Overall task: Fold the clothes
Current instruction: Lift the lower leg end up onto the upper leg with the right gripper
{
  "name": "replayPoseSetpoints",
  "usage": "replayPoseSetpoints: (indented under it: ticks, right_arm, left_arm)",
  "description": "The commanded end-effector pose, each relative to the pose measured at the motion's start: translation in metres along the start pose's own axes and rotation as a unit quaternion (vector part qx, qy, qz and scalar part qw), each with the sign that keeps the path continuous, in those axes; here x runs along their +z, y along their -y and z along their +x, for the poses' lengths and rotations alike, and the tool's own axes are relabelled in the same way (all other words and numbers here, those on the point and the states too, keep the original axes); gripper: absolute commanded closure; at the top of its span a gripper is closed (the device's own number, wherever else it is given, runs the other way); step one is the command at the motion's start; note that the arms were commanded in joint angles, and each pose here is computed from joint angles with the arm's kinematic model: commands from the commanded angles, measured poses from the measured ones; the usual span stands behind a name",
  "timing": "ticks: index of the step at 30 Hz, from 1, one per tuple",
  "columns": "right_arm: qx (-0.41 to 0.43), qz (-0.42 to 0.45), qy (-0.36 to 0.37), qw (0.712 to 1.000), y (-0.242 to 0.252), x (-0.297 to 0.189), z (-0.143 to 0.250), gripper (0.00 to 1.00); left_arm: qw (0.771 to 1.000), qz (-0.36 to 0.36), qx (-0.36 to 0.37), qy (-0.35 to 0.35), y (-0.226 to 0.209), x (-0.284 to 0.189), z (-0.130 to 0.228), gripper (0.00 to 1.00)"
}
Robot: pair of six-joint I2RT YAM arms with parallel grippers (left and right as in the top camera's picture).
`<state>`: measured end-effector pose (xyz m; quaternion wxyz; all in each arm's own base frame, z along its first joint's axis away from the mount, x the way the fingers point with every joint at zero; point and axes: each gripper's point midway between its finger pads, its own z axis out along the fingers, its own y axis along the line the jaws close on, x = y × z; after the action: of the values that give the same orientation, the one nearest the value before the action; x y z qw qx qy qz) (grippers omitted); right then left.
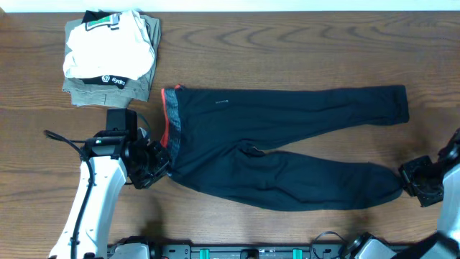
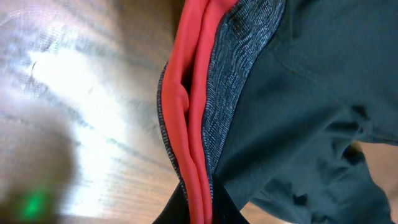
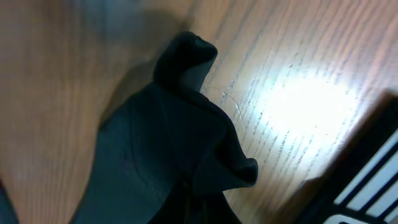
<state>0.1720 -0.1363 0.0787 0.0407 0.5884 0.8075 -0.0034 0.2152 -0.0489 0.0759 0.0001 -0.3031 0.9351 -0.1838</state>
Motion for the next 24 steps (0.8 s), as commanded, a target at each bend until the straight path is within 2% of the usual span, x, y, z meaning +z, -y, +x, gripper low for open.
replayPoseSetpoints:
  ticks: [1, 14, 24]
  right_arm:
    - [-0.007, -0.006, 0.033, 0.999, 0.0, -0.019, -0.009, 0.98]
    - [-0.015, -0.047, 0.086, 0.995, -0.022, -0.06, -0.037, 0.97]
    - [-0.016, -0.096, 0.093, 0.991, -0.049, -0.054, -0.054, 0.96]
  left_arm:
    - [1.0, -0.012, -0.001, 0.025, -0.004, -0.012, -0.002, 0.94]
    - [0.993, 0.012, 0.009, 0.113, 0.017, -0.052, -0.026, 0.94]
    - [0.987, 0.043, 0.003, 0.154, 0.032, -0.059, -0.046, 0.94]
